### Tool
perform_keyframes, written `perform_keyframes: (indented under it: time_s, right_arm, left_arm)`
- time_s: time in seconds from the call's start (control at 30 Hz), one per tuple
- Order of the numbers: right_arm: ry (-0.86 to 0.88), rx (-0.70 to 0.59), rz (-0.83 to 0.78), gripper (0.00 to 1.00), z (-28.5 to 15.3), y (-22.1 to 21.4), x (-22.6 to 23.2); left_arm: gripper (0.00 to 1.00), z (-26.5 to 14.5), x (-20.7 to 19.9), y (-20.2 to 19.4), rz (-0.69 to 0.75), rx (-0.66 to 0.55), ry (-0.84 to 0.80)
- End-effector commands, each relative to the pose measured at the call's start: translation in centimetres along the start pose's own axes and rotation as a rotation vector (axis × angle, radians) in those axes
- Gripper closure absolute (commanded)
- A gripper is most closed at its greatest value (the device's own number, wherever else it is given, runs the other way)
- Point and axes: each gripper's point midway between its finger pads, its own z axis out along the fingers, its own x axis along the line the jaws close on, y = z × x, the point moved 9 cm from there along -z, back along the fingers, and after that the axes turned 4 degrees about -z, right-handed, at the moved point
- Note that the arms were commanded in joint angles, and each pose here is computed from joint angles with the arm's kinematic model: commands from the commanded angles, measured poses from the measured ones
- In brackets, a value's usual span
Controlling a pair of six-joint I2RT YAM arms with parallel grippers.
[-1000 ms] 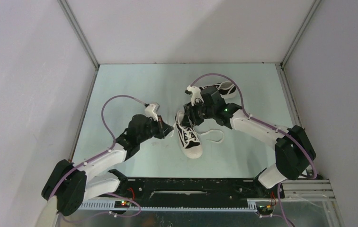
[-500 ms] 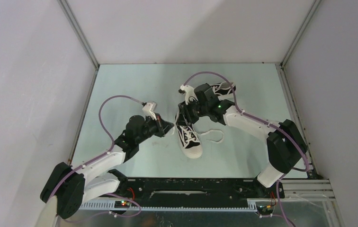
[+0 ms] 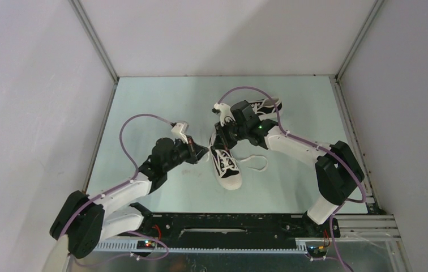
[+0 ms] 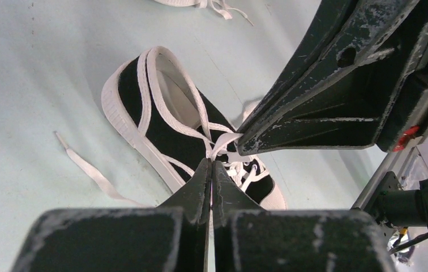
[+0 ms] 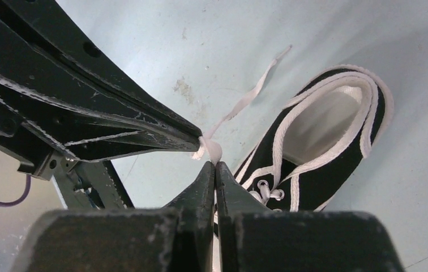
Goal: Tie the shoes
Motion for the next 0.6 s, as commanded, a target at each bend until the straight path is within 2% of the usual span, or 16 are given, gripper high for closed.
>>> perform_keyframes:
  time_s: [0.0,0.07,0.1,0.13,0.17,0.23,0.5,0.57]
  right_arm:
    - [-0.007,-0.046,-0.02,1.0,-0.6,1.7,0.6]
    - [-0.028,-0.046,-0.001,1.0,-0.7,1.7,0.5]
    - [-0.038,-0.047,0.009,1.0,-0.7,1.7,0.4]
    - [-0.044,-0.043,0.016,1.0,-0.7,1.6,0.4]
    - [-0.054,-0.042,0.029,1.0,-0.6,1.6,0.3]
    - [-0.071,-0.039,0.057,1.0,-0.6,1.5,0.1]
    - [-0.07,-0.041,0.134,1.0,-0.6,1.5,-0.2]
    - [-0.061,-0.043,0.142,1.0,-0.6,1.6,-0.1]
  left_arm:
    - [0.96,0.6,-0.4,0.7,0.003,-0.035,-0.033]
    - [0.84,0.7,-0.1,0.4,-0.003,-0.034,-0.02]
    - [0.73,0.6,0.0,0.1,-0.005,-0.043,-0.012]
    - [0.67,0.6,-0.1,0.0,-0.001,-0.051,-0.015]
    - [0.55,0.5,0.1,-0.2,0.009,-0.064,0.003]
    - [0.42,0.4,0.0,-0.4,0.04,-0.08,0.04]
    - [0.19,1.2,-1.4,-1.2,0.084,-0.116,0.077]
    - [0.17,1.5,-1.8,-1.4,0.098,-0.114,0.072]
